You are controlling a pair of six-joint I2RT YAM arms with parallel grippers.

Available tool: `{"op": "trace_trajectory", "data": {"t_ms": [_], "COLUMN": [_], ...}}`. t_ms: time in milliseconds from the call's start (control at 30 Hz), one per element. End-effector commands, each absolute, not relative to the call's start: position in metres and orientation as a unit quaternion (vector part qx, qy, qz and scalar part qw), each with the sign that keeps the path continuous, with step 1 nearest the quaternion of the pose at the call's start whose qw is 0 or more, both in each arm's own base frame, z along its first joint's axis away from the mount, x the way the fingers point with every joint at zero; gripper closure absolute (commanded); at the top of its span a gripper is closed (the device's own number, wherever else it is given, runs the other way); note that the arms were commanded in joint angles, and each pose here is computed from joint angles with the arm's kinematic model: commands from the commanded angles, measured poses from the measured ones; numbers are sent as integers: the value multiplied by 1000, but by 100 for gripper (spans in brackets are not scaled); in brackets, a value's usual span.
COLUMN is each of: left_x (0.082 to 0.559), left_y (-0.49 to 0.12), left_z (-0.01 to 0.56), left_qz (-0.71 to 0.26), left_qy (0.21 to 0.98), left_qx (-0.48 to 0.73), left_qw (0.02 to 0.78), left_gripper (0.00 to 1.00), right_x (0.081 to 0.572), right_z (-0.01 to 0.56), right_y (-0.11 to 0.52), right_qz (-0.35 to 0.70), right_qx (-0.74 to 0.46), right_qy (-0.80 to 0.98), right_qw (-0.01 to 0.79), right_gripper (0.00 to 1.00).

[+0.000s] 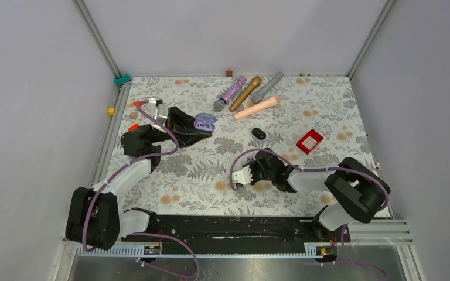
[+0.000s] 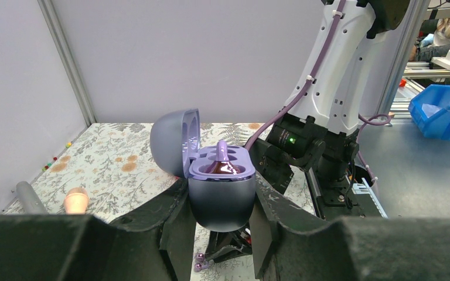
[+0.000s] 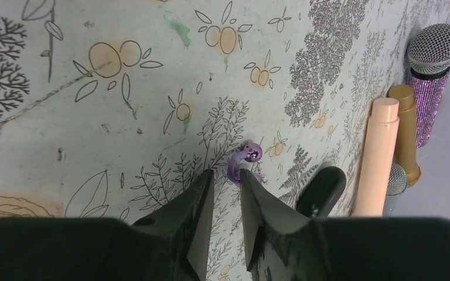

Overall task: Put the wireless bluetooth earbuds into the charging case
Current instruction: Pick up the earbud from the center of the board.

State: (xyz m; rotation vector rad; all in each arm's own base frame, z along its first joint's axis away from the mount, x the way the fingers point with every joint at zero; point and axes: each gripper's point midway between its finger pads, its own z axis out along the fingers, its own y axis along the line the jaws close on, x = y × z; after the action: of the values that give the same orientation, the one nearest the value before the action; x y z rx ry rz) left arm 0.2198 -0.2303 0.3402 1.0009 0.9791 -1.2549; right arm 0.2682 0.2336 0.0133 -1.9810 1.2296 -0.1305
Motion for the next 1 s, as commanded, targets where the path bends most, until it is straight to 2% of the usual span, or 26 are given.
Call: {"op": "trace_trajectory", "data": {"t_ms": [0, 467, 533, 600, 667, 967], "left_x": [212, 214, 214, 214, 215, 215], "left_y": [-227, -228, -228, -228, -228, -228], "left_z": [362, 360, 359, 359, 358, 359], "left_qz": [-520, -521, -522, -522, -523, -523], "left_qy": [382, 385, 386, 386, 387, 388], "left_qx": [450, 449, 450, 449, 449, 447], "left_qw": [617, 615, 614, 614, 613, 613], "left_gripper": [86, 86, 86, 86, 86, 86], "right_x": [269, 279, 282, 286, 291, 293], "right_z": [0, 0, 0, 1, 3, 40], "right_y": [220, 229, 230, 231, 231, 238], "right_qz": [-57, -56, -56, -54, -47, -29], "right_qx": [-785, -785, -785, -782, -775, -748], "right_qy": [502, 501, 502, 512, 532, 542], "right_qw": [359, 360, 359, 352, 338, 381], "right_gripper": [69, 69, 74, 88, 96, 98]}}
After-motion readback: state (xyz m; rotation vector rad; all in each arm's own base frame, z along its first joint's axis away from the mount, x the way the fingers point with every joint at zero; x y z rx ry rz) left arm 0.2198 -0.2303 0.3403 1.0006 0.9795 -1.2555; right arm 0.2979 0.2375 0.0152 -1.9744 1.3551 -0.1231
